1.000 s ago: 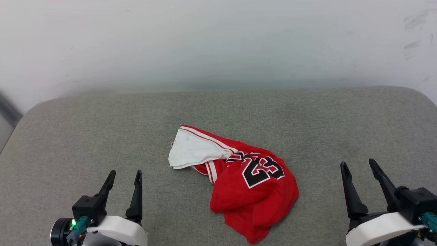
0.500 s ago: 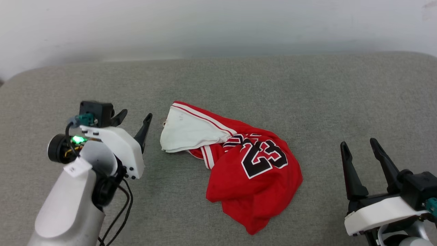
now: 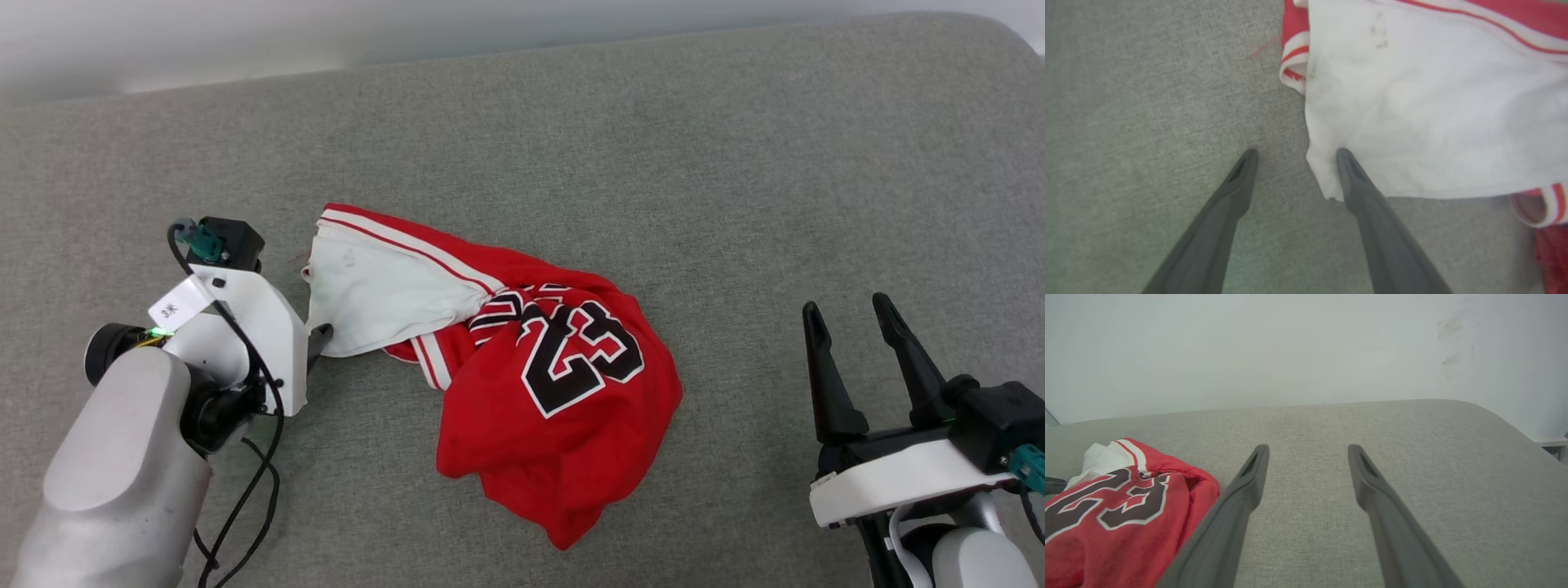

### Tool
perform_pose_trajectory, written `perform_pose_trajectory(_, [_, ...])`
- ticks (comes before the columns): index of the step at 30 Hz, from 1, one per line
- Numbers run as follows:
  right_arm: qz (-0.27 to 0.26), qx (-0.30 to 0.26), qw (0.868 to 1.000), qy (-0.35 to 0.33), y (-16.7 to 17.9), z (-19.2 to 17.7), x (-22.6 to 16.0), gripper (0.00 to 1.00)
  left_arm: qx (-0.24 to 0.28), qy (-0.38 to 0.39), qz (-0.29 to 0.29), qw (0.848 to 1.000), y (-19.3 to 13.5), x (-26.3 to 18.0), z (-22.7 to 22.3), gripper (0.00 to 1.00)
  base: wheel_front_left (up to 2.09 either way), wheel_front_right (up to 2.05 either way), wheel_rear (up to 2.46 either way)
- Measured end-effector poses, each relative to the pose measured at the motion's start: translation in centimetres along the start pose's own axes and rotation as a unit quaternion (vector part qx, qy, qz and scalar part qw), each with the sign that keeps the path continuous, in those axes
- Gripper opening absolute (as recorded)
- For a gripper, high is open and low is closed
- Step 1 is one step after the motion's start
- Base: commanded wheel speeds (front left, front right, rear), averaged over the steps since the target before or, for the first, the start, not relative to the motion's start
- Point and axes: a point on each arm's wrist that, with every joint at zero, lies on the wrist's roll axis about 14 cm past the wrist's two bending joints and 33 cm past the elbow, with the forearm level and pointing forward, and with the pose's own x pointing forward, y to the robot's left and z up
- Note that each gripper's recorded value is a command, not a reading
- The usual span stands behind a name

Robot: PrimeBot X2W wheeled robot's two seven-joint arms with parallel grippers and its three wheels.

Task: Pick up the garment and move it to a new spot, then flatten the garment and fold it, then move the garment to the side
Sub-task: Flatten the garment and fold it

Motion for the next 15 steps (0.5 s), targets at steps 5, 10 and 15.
perform_pose_trajectory(5, [-0.012, -0.001, 1.000, 0.008, -0.8, -0.8, 0.2, 1.00, 0.017, 0.069, -0.010, 0.997, -0.4, 1.4, -1.7, 0.98, 0.00, 0.00, 0.00])
perform_pose_trajectory(10, [-0.015, -0.002, 1.000, 0.008, -1.1, -0.9, 0.2, 1.00, 0.025, 0.101, -0.021, 0.994, -1.0, 1.4, -2.5, 0.00, 0.00, 0.00, 0.00])
perform_pose_trajectory(15, [-0.012, -0.002, 1.000, 0.001, -0.9, -0.5, 0.4, 1.00, 0.046, 0.069, -0.027, 0.996, -1.8, 0.9, -2.0, 0.00, 0.00, 0.00, 0.00])
